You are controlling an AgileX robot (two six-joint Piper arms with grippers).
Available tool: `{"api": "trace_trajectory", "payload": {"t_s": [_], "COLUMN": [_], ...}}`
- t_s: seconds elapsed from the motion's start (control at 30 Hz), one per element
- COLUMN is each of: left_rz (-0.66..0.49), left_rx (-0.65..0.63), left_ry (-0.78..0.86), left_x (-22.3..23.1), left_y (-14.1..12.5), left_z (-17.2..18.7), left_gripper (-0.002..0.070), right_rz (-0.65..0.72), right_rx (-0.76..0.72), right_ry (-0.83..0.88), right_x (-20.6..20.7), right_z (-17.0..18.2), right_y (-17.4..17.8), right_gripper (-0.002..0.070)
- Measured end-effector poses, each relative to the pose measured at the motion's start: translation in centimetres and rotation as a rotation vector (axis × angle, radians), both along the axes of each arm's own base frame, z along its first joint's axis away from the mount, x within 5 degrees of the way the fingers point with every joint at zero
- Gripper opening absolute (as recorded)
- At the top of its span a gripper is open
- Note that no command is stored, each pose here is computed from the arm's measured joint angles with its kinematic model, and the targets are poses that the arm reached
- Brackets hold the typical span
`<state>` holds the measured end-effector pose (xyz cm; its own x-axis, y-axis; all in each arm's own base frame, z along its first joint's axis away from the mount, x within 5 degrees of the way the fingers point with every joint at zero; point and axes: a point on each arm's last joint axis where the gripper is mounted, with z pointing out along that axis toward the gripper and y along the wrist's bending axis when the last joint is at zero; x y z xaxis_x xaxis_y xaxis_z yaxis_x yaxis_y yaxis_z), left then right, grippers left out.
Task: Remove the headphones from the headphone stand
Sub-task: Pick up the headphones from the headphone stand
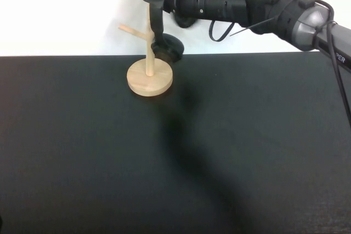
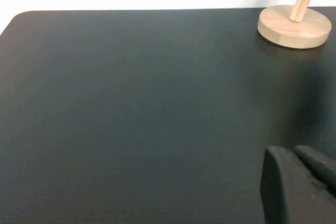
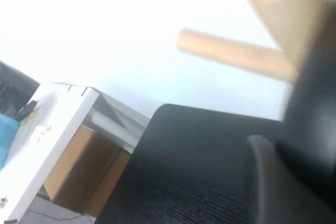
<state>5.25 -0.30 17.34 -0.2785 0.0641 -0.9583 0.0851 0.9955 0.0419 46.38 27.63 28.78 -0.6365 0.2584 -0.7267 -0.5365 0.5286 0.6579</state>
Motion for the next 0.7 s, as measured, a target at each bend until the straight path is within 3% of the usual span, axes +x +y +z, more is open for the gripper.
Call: {"api": "trace_trajectory", "payload": {"t_s": [0.07, 0.13, 0.7], "left_rz": [0.000, 0.000, 0.000], "left_rx": [0.000, 0.000, 0.000], "left_ry": [0.000, 0.000, 0.000], "left_x": [0.0, 0.0, 0.0], "left_y": [0.0, 0.0, 0.0], "left_z": [0.0, 0.0, 0.0], "left_gripper": [-0.0004, -0.0004, -0.0004], "right_rz": [0.001, 0.004, 0.085], "right_rx": [-0.006, -0.020, -0.088], "right_ry": [-0.010, -0.026, -0.057], "right_x": [-0.1, -0.2, -2.3], "right_z": [0.2, 0.5, 4.1], "right_y": [0.0, -0.1, -0.7], "right_gripper": [0.0071, 0.0051, 0.0049]}}
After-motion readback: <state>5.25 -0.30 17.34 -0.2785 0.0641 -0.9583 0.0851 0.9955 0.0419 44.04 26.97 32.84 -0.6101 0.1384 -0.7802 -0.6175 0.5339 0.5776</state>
